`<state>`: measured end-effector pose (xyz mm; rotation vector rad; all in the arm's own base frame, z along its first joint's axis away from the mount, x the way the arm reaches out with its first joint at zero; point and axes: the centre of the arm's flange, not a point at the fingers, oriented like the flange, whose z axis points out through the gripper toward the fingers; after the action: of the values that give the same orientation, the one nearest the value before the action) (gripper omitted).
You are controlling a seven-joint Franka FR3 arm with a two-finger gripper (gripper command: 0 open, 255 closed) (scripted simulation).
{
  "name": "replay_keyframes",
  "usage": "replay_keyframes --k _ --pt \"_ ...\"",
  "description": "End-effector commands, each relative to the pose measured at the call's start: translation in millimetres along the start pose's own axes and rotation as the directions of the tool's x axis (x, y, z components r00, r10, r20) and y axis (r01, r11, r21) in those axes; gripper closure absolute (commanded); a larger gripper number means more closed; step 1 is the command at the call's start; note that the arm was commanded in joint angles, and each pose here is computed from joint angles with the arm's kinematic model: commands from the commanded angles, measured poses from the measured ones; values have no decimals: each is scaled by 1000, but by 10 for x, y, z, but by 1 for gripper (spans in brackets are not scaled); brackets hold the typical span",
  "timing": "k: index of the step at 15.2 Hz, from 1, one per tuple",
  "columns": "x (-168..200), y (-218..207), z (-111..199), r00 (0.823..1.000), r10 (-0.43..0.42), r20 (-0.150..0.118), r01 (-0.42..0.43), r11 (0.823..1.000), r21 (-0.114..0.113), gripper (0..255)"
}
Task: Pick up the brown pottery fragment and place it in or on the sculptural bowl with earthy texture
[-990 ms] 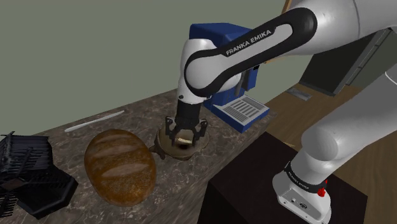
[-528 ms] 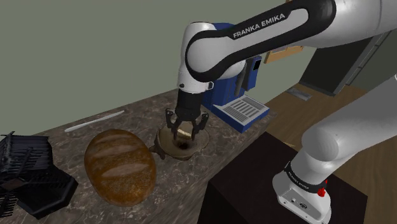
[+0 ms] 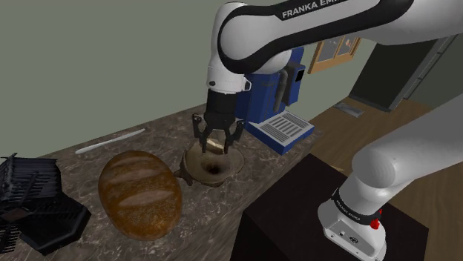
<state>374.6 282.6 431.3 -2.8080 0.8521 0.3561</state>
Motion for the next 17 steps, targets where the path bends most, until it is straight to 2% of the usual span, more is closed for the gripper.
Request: replay_keyframes --k 1,3,6,9,10,11,14,17 --pt "-35 -5 -109 1000 0 0 0 1000 0 255" --pt "-56 -12 -180 1000 0 0 0 1000 0 255" --pt "268 -225 -391 1000 0 0 0 1000 0 255" --pt "312 -208 -240 1000 0 0 0 1000 0 255" --pt "290 -206 -278 1000 1 0 -1 1000 0 255" --pt "290 -206 -278 1000 1 0 -1 1000 0 0" --pt "261 35 104 997 -74 10 72 994 85 0" --pt "244 245 505 989 -148 14 143 975 170 0"
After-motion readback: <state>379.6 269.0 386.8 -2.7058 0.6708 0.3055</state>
